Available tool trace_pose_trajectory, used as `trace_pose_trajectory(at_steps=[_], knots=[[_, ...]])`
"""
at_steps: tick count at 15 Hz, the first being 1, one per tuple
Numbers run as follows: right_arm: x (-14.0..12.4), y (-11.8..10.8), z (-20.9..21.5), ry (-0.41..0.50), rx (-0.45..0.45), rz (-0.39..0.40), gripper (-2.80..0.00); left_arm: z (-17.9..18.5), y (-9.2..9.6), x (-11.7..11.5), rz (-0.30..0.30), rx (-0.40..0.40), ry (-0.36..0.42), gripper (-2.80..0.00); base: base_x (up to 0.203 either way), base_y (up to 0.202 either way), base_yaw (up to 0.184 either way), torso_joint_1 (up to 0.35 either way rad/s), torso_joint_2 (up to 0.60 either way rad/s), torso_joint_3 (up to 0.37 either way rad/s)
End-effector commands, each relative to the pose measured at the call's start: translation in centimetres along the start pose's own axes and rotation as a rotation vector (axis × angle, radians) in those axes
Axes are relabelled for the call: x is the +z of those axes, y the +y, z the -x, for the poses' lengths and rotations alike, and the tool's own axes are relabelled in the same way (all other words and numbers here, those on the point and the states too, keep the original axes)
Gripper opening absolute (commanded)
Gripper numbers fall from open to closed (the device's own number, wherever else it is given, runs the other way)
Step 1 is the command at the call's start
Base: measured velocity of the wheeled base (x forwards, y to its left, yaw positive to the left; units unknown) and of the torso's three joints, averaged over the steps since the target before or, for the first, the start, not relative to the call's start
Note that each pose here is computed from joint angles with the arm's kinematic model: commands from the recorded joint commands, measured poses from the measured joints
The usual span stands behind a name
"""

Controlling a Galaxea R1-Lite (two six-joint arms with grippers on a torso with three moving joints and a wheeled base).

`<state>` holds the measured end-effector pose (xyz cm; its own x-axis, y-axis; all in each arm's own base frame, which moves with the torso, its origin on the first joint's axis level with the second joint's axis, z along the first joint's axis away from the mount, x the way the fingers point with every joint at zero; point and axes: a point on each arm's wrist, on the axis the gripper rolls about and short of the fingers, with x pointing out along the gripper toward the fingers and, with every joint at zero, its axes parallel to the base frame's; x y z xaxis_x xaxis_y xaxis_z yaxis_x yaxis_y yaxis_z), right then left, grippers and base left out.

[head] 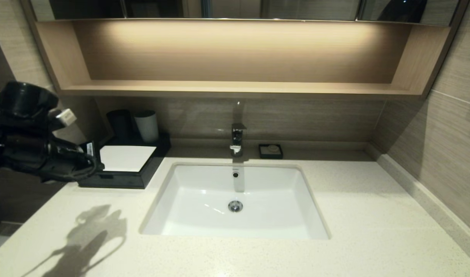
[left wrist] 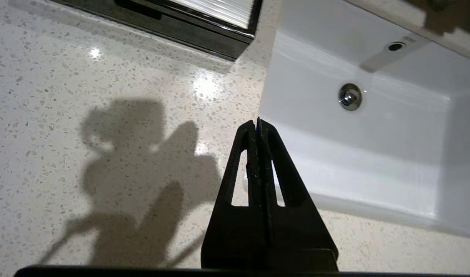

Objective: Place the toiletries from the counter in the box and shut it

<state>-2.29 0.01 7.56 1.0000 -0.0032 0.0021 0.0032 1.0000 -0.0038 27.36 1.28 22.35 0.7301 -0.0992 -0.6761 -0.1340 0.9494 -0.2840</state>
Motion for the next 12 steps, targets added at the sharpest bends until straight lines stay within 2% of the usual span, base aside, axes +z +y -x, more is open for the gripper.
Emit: trace_pose_trajectory(at_steps=[1, 3, 4, 5, 8, 12], knots=[[0.0, 0.0, 0.0, 0.001, 0.001, 0.001, -2.80, 4.8, -1.7, -1.4, -0.052, -0.099, -0.081, -2.80, 0.000, 0.000, 0.000, 0.000, 0.00, 0.000], [0.0, 0.0, 0.0, 0.002, 0.000, 0.001, -2.80, 6.1, -3.8, -3.1, -0.123, -0.177, -0.069, -2.80, 0.000, 0.000, 0.000, 0.000, 0.00, 0.000], [0.0, 0.0, 0.0, 0.002, 0.001, 0.001, -2.80, 6.6, -4.6, -3.8, -0.153, -0.182, -0.071, -2.80, 0.000, 0.000, 0.000, 0.000, 0.00, 0.000], [0.0, 0.0, 0.0, 0.002, 0.002, 0.001, -2.80, 6.8, -5.2, -4.4, -0.177, -0.166, -0.076, -2.80, 0.000, 0.000, 0.000, 0.000, 0.00, 0.000], [0.0, 0.0, 0.0, 0.002, 0.001, 0.001, -2.80, 6.7, -5.6, -5.3, -0.208, -0.021, -0.116, -2.80, 0.000, 0.000, 0.000, 0.000, 0.00, 0.000], [0.0, 0.0, 0.0, 0.002, 0.000, 0.001, -2.80, 8.0, -5.0, -6.0, -0.259, -0.008, -0.148, -2.80, 0.000, 0.000, 0.000, 0.000, 0.00, 0.000]])
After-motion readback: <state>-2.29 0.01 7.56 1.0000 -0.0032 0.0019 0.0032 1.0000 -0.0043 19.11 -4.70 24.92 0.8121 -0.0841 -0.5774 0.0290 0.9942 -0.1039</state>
